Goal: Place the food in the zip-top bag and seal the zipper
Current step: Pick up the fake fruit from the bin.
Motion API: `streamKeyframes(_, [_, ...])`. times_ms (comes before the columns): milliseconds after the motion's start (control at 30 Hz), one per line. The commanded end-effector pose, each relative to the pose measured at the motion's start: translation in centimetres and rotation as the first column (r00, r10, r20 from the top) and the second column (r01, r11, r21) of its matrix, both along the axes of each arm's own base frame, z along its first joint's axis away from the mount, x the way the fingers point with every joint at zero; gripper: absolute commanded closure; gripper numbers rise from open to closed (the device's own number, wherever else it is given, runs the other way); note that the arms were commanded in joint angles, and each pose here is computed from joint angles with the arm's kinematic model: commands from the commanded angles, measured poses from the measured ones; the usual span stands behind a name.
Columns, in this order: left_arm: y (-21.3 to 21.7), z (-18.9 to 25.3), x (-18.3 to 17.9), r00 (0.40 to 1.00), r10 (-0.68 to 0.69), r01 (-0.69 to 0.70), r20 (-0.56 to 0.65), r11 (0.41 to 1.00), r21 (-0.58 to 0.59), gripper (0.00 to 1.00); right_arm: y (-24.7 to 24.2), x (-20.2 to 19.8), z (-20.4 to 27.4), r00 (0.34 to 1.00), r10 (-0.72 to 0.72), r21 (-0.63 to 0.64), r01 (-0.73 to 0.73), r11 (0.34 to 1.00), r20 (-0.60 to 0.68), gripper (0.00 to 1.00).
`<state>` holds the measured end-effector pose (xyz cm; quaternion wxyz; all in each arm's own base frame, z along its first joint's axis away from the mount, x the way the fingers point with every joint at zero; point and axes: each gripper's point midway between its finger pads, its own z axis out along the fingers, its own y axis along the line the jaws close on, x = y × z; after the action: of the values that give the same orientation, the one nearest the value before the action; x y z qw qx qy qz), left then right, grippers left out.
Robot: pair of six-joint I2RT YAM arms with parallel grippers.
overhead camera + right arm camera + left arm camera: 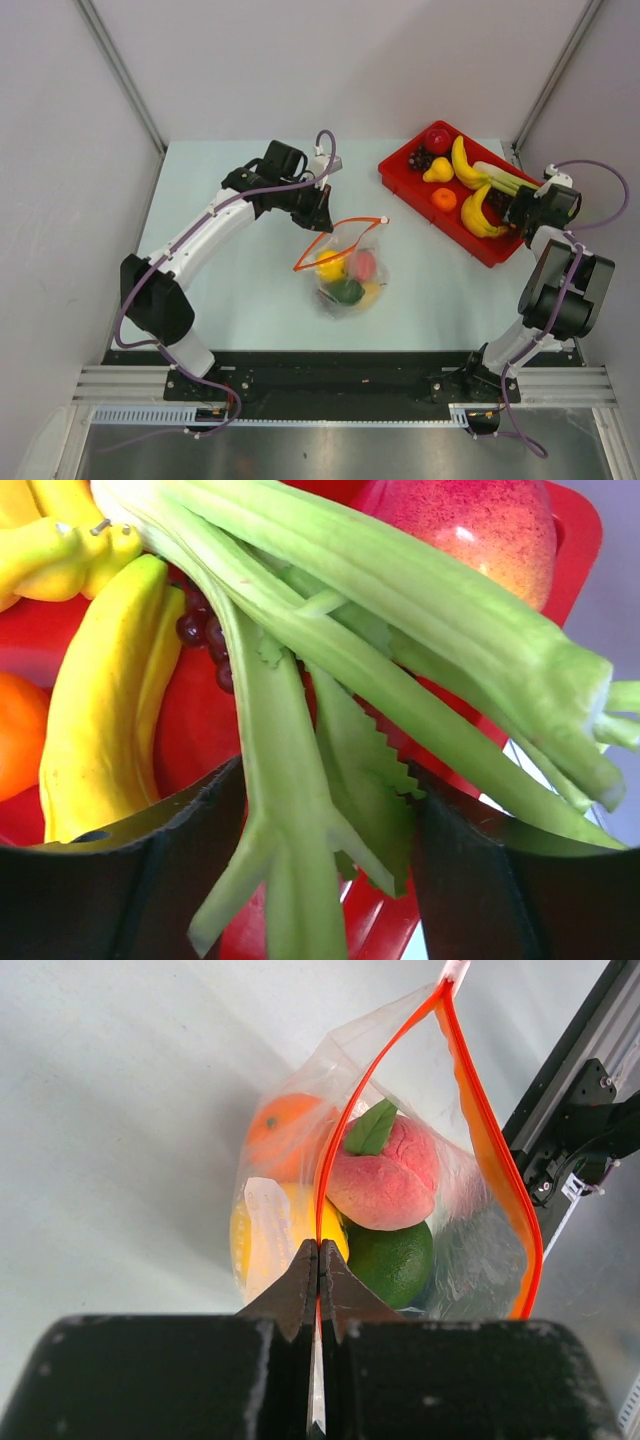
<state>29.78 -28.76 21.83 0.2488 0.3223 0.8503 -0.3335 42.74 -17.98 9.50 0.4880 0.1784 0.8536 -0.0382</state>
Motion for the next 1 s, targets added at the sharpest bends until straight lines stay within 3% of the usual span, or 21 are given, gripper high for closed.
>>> streamKeyframes(0, [-0.2, 1.7, 0.7, 0.999, -0.015, 0.017, 0.047, 0.999, -0.039, 1.00, -0.7, -1.7, -2.7, 0.993, -0.051, -0.015, 0.050, 0.999, -0.103, 0.41])
streamKeyframes(33, [-0.3, 1.6, 0.7, 0.999, -0.015, 0.017, 0.047, 0.999, -0.036, 1.00, -0.3, -1.5, -2.5, 0.995, -0.035, -0.015, 0.034, 0.999, -0.098, 0.46])
streamKeyframes(67, [-0.2, 1.6, 0.7, 0.999, -0.014, 0.016, 0.048, 0.999, -0.036, 1.00, 0.2, -1.5, -2.5, 0.995, -0.008, -0.009, 0.008, 1.000, -0.099, 0.60])
streamKeyframes(267, [-0.1, 1.8, 0.6, 0.999, -0.010, 0.012, 0.043, 0.999, -0.038, 1.00, 1.3, -1.9, -0.4, 0.997, 0.034, 0.016, -0.032, 0.999, -0.072, 0.81])
streamKeyframes(533, [-0.1, 2.1, 0.4, 0.999, -0.003, 0.005, 0.038, 0.999, -0.045, 1.00, 5.5, -5.0, 2.7, 0.991, 0.110, 0.192, -0.095, 0.977, -0.070, 0.85])
streamKeyframes(800, [0.0, 2.4, 0.1, 0.999, 0.002, 0.000, 0.038, 0.999, -0.050, 1.00, 8.9, -7.2, 5.9, 0.980, 0.196, 0.263, -0.182, 0.947, -0.026, 0.84])
streamKeyframes(967, [0.3, 2.5, -0.1, 0.999, 0.006, -0.004, 0.038, 0.999, -0.047, 1.00, 13.6, -9.4, 9.1, 0.930, 0.365, 0.295, -0.363, 0.884, 0.049, 0.94])
